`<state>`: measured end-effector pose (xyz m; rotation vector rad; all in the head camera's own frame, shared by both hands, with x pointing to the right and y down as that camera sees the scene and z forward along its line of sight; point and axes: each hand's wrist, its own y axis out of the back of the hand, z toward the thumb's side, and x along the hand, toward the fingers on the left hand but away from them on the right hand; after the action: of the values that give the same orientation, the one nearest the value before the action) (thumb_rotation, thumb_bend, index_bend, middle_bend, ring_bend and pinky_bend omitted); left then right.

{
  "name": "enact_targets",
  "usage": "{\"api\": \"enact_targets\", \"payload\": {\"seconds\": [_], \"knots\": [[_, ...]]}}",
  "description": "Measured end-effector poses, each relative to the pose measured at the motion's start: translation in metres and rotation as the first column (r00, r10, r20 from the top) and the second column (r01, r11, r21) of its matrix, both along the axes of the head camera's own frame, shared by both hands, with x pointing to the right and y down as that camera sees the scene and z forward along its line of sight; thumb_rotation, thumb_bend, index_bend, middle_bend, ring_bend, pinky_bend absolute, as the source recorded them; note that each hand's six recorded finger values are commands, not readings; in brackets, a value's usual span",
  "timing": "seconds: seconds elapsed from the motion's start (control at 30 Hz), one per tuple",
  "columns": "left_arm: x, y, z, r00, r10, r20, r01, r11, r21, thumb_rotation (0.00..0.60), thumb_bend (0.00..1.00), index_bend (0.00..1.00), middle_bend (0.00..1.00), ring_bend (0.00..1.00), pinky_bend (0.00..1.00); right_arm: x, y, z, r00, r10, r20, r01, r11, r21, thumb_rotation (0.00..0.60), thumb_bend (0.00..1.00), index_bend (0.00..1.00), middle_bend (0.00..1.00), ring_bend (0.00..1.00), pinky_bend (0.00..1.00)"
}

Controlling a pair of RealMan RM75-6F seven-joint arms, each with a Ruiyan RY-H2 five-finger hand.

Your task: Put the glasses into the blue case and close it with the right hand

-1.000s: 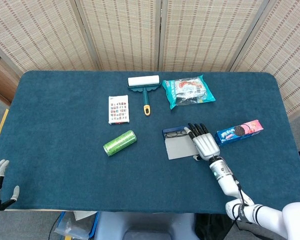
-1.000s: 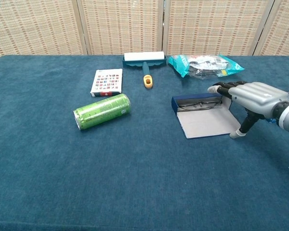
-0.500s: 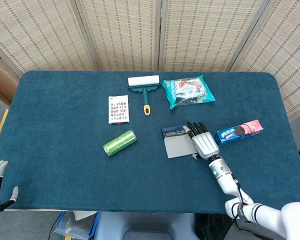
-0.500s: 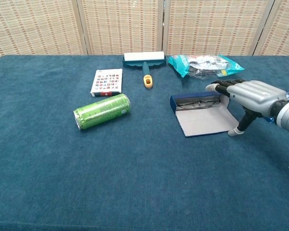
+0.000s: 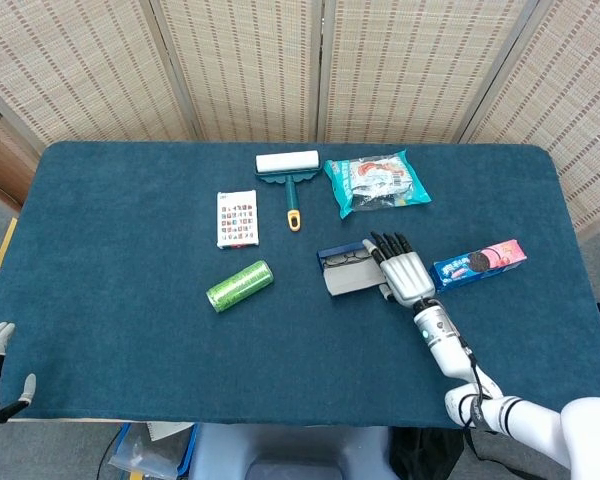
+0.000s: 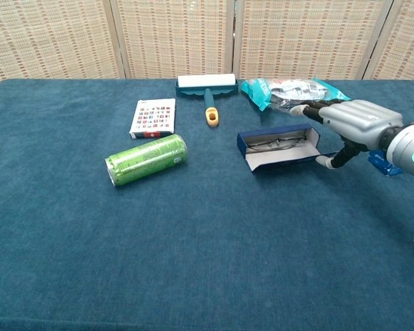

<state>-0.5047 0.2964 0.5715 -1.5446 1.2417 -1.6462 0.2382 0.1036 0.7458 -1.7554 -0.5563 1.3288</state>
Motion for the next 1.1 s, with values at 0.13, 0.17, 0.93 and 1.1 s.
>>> {"api": "enact_targets", "payload": {"seconds": [0.13, 0.17, 0.93, 1.1], "knots": [[0.001, 0.0, 0.001, 1.0, 0.002, 0.0, -0.002, 1.0, -0.003, 0.6, 0.41, 0.0, 0.0, 0.0, 0.0, -0.005, -0.001, -0.001, 1.0, -0.001, 0.022, 0.001, 1.0, -0.001, 0.6, 0.34, 0.13, 0.04, 0.0, 0.0], [0.001, 0.0, 0.001, 1.0, 0.002, 0.0, -0.002, 1.0, -0.004, 0.6, 0.41, 0.0, 0.0, 0.0, 0.0, -0.006, 0.0, -0.001, 1.0, -0.005, 0.025, 0.005, 1.0, -0.003, 0.6, 0.34, 0.17, 0.06, 0.0, 0.0], [0.0, 0.0, 0.003, 1.0, 0.0, -0.003, 0.0, 1.0, -0.009, 0.6, 0.41, 0.0, 0.0, 0.0, 0.0, -0.012, 0.01, 0.007, 0.998, -0.044, 0.04, 0.045, 0.999, -0.007, 0.6, 0.37, 0.54, 0.2, 0.0, 0.0], [0.001, 0.0, 0.003, 1.0, 0.0, -0.005, 0.0, 1.0, -0.007, 0.6, 0.41, 0.0, 0.0, 0.0, 0.0, -0.013, 0.01, 0.006, 0.998, -0.048, 0.048, 0.048, 0.999, 0.002, 0.6, 0.41, 0.59, 0.24, 0.0, 0.0]]}}
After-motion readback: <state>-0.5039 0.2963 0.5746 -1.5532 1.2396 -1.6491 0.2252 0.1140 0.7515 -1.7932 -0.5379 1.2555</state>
